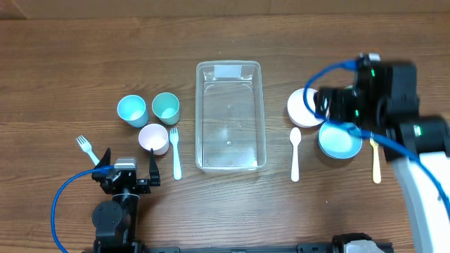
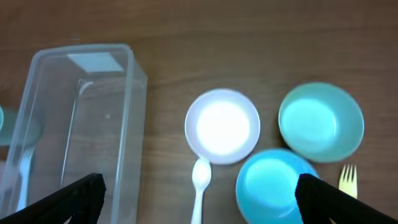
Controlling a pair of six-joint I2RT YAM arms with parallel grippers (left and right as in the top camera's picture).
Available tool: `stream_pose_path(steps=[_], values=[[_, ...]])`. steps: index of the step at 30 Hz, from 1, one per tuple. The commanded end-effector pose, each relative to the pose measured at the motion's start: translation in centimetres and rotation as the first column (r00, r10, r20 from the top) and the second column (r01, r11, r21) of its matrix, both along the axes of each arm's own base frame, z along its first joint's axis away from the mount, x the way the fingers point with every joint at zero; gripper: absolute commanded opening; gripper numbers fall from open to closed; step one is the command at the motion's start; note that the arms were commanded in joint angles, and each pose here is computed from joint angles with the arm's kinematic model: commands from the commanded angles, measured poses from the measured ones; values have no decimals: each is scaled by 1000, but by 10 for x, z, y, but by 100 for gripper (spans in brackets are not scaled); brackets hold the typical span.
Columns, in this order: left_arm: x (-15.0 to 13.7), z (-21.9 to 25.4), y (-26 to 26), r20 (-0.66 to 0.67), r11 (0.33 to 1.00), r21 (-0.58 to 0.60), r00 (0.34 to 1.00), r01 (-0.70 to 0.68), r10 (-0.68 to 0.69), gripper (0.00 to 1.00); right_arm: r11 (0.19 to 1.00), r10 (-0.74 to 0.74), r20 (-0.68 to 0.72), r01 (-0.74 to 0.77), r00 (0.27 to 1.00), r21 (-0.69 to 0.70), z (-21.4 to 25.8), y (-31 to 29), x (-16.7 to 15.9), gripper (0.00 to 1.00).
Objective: Pack container
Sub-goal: 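Reach the right gripper to the white bowl and grasp its rim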
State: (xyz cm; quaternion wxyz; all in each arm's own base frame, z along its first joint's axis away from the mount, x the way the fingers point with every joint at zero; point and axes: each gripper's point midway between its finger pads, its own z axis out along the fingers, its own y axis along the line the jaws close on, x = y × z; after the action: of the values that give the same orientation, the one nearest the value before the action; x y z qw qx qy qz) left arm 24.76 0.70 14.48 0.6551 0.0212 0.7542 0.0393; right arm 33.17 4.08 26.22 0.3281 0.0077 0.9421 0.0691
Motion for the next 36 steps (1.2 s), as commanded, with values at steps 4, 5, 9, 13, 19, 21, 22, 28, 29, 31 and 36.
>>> stream_pose_path(steps=[4,5,9,13,19,21,22,28,29,31,36], values=[[0,-1,-1,3,1000,21,1000,9,-9,100,997,57,-26,-58,998,-55,-18,2,42,100],[0,-1,-1,3,1000,21,1000,9,-9,100,989,110,-66,-116,992,-95,-38,3,52,100],[0,-1,-1,3,1000,21,1000,9,-9,100,973,169,-167,-192,971,-129,-85,4,71,100],[0,-1,-1,3,1000,21,1000,9,-9,100,958,186,-221,-226,957,-174,-126,0,91,91],[0,-1,-1,3,1000,21,1000,9,-9,100,943,170,-230,-226,958,-245,-150,-13,111,62],[0,-1,-1,3,1000,21,1000,9,-9,100,942,168,-219,-222,961,-250,-152,-19,116,61],[0,-1,-1,3,1000,21,1000,9,-9,100,939,178,-219,-232,959,-253,-153,-22,117,61],[0,-1,-1,3,1000,21,1000,9,-9,100,947,231,-237,-274,944,-170,-174,-38,120,79],[0,-1,-1,3,1000,21,1000,9,-9,100,945,250,-245,-292,937,-150,-180,-37,119,80],[0,-1,-1,3,1000,21,1000,9,-9,100,942,276,-262,-315,925,-117,-192,-35,118,80],[0,-1,-1,3,1000,21,1000,9,-9,100,932,310,-292,-350,905,-96,-211,-29,117,74]])
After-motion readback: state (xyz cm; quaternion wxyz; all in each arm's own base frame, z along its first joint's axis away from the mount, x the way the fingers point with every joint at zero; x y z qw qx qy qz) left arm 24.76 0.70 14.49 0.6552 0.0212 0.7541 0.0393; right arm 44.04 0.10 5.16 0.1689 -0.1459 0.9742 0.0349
